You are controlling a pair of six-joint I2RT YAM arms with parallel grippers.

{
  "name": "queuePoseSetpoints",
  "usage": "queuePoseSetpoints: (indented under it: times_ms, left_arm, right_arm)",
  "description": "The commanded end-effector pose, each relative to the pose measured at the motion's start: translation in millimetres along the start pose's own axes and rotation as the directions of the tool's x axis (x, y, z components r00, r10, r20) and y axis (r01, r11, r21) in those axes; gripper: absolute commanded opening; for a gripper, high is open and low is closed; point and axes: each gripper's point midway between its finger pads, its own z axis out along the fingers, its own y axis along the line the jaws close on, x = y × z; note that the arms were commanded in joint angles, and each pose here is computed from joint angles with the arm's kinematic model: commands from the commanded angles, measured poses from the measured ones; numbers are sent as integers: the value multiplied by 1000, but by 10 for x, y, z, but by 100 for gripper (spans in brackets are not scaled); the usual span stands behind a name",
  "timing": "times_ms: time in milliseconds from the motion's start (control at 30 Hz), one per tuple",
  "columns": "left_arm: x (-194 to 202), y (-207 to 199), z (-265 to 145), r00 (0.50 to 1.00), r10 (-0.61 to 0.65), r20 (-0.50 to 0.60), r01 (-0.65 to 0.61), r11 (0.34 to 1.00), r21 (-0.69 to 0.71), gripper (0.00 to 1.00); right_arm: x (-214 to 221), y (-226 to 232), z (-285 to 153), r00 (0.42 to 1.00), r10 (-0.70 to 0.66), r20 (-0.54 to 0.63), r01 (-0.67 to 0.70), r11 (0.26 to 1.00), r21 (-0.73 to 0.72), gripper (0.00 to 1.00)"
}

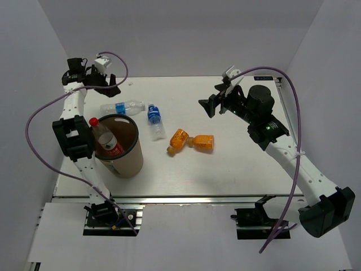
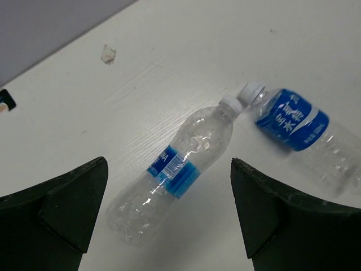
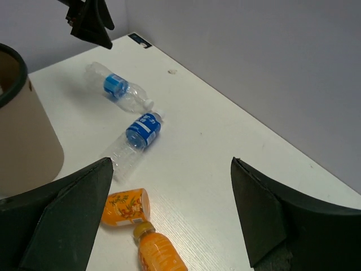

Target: Put the plastic bottles in the bin

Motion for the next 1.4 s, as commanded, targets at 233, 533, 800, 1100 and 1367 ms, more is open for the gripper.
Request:
queuePoseSetpoints:
  times_ms: [233, 533, 800, 1100, 1367]
  left_arm:
    - [573, -44, 285, 990, 115, -84, -97, 976, 193, 98]
    - [1062, -242, 510, 987, 69, -148, -21, 951, 308, 98]
    - [1323, -361, 617, 972, 87, -218, -18, 954, 299, 98]
    - [1476, -442, 627, 969, 94, -228, -15, 946, 325, 83]
    - [1333, -505, 489, 970, 133, -202, -59, 939, 340, 30]
  right_arm:
    - [372, -215, 134, 993, 43, -110, -37, 998, 55, 89]
    - [451, -238, 121, 989, 50, -141, -41, 997, 64, 89]
    - [337, -251, 3, 996, 23, -89, -15, 996, 90, 89]
    - [364, -254, -26, 996, 30, -86, -21, 995, 100, 89]
    - [334, -265, -62, 997, 26, -73, -18, 994, 110, 89]
